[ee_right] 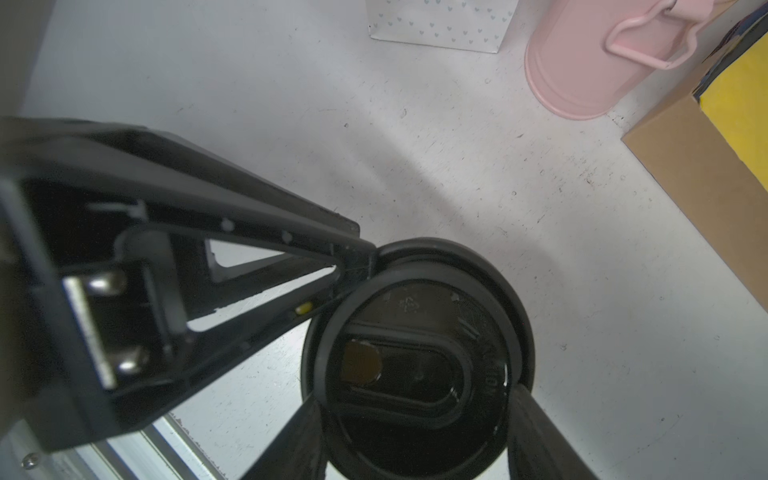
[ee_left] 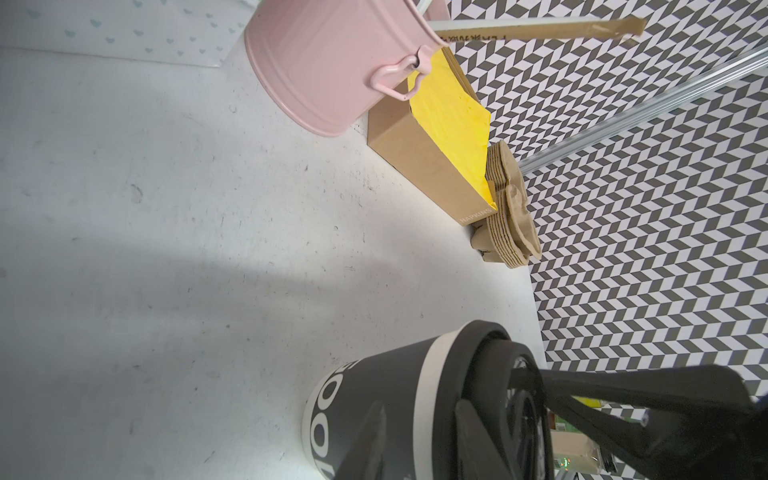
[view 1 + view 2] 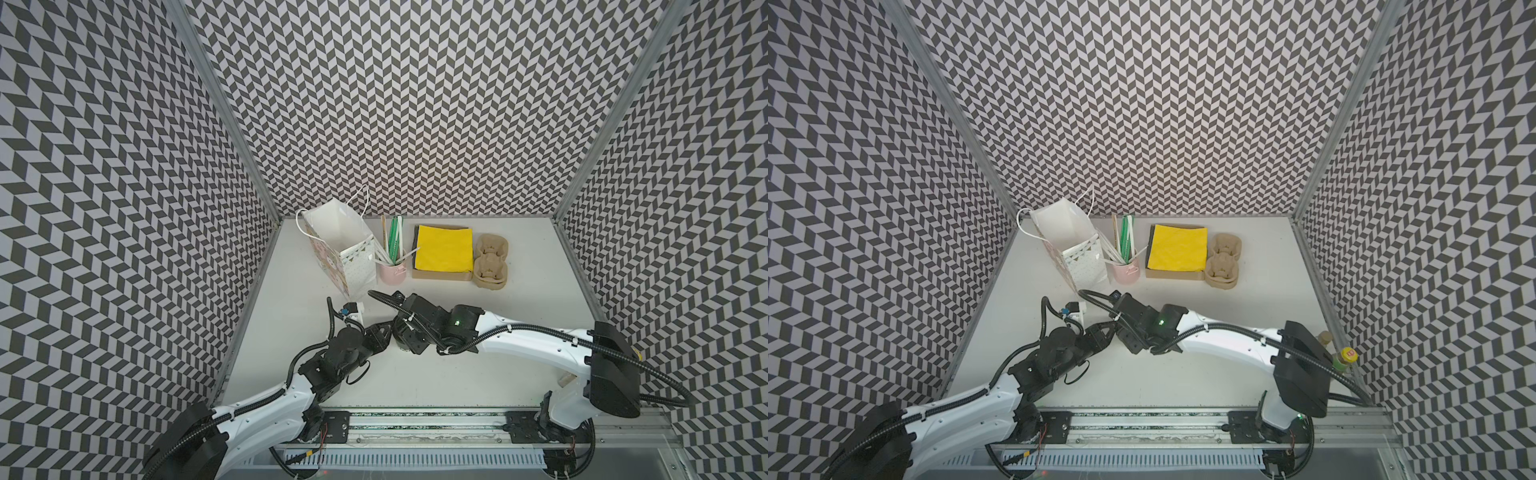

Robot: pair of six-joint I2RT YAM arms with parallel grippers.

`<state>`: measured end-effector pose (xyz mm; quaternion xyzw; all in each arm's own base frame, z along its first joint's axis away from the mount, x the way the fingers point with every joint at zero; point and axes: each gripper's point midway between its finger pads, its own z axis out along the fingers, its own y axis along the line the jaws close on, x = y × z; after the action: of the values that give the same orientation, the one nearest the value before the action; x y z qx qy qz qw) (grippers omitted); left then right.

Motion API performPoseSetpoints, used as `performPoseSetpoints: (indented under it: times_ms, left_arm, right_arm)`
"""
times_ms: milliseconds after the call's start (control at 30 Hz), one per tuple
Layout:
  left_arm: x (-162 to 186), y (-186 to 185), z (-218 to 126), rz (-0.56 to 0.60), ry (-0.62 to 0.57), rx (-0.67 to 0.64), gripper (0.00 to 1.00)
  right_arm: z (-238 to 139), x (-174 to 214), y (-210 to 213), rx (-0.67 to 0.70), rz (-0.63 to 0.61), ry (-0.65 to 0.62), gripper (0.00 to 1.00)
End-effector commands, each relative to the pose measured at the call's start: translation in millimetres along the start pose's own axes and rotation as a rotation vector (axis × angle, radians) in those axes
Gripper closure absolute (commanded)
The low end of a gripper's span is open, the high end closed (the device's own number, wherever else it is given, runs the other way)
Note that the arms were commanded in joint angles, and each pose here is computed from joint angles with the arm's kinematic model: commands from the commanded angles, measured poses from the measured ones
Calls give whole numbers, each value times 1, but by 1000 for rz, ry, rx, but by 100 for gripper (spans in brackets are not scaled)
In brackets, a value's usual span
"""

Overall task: Pack the takeout coffee
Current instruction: 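Open and withdraw the left gripper from the cup while the right holds the lid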

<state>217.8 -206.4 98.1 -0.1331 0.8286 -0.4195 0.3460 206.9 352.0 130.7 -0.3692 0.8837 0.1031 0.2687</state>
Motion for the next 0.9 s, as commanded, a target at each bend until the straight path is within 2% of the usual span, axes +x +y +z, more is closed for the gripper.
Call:
performPoseSetpoints:
  times_ms: [0,67,267,333,700,867]
  left_arm:
    - [112,127,-48,33,475,-426,69]
    - [108,123,-47,41,464,-419,69]
    - [91,81,-40,64,446,-328,52]
    - [90,70,-40,57,450,-299,49]
    - [99,44,-44,11,469,-179,47]
    - [103,54,-41,23,480,-227,48]
  right_arm:
    - [31,79,14,-60,-39,284,40]
    - [31,79,13,-59,-38,284,40]
    - [33,80,14,-61,-38,292,40]
    - [33,79,14,-61,-37,291,40]
    - [36,77,14,-70,-34,294,40]
    - [36,79,15,-77,-29,297,40]
